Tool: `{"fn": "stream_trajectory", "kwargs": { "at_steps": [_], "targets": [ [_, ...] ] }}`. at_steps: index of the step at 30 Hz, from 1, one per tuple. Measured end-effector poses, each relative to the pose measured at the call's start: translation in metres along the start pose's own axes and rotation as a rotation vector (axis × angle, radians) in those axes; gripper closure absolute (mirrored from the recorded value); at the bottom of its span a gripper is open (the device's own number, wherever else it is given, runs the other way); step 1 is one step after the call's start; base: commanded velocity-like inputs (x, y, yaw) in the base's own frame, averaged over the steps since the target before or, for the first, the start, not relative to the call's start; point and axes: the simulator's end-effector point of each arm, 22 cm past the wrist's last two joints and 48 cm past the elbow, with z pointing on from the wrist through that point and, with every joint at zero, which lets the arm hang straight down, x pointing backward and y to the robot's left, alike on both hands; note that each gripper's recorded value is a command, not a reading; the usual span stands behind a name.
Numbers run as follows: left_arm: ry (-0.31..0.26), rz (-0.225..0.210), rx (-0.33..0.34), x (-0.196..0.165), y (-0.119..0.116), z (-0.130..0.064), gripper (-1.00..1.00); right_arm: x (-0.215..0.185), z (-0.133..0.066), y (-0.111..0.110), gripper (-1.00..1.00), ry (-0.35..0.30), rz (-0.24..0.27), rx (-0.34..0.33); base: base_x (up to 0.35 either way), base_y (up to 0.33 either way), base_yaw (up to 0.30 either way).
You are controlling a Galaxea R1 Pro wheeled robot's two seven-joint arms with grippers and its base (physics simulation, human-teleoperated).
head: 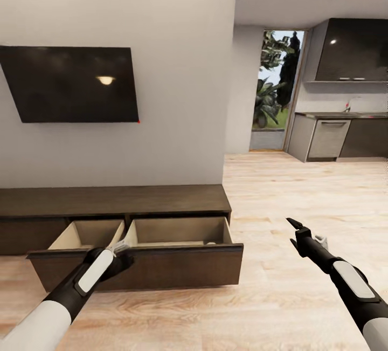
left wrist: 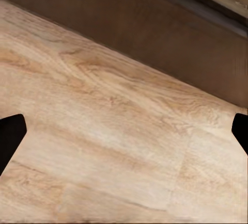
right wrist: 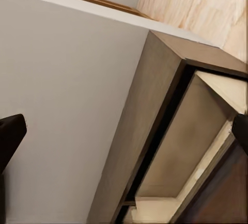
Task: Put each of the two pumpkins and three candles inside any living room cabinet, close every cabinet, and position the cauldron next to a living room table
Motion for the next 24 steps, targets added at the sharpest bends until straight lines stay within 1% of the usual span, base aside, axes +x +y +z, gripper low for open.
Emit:
{"fn": "stream_trajectory", "kwargs": {
  "at_steps": [8, 9, 10, 11, 14, 16, 17, 20, 21, 22, 24],
  "targets": [
    [0.004, 0.001, -0.002, -0.009, -0.003, -0.011, -1.0, 0.003, 0.002, 0.017, -1.0, 0.009, -0.019, 0.007, -0.314, 0.0, 0.0],
    [0.005, 0.001, -0.001, -0.009, -0.004, -0.013, -1.0, 0.004, 0.003, 0.018, -1.0, 0.015, -0.034, 0.015, -0.278, 0.0, 0.0],
    [0.006, 0.001, -0.002, -0.01, -0.005, -0.014, -1.0, 0.009, 0.003, 0.016, -1.0, 0.029, -0.063, 0.034, -0.271, 0.0, 0.0],
    [0.007, 0.001, -0.003, -0.011, -0.005, -0.016, -1.0, 0.016, 0.004, 0.01, -1.0, 0.053, -0.108, 0.068, -0.264, 0.0, 0.0],
    [0.008, 0.001, -0.001, -0.014, -0.008, -0.02, -1.0, 0.041, 0.005, -0.011, -1.0, 0.133, -0.292, 0.212, -0.25, 0.0, 0.0],
    [0.009, 0.001, 0.003, -0.016, -0.01, -0.023, -1.0, 0.071, 0.01, -0.018, -1.0, 0.195, -0.397, 0.295, -0.232, 0.0, 0.0],
    [0.009, 0.001, 0.003, -0.017, -0.011, -0.025, -1.0, 0.081, 0.011, -0.018, -1.0, 0.213, -0.421, 0.313, -0.224, 0.0, 0.0],
    [0.01, 0.004, 0.005, -0.02, -0.014, -0.029, -1.0, 0.139, 0.019, -0.013, -1.0, 0.305, -0.531, 0.405, -0.215, 0.0, 0.0],
    [0.01, 0.006, 0.005, -0.021, -0.015, -0.031, -1.0, 0.16, 0.023, -0.005, -1.0, 0.33, -0.585, 0.435, -0.209, 0.0, 0.0],
    [0.01, 0.007, 0.005, -0.022, -0.015, -0.032, -1.0, 0.168, 0.025, -0.001, -1.0, 0.34, -0.61, 0.442, -0.206, 0.0, 0.0],
    [0.01, 0.009, 0.005, -0.024, -0.017, -0.035, -1.0, 0.202, 0.028, 0.013, -1.0, 0.375, -0.701, 0.448, -0.203, 0.0, 0.0]
  ]
}}
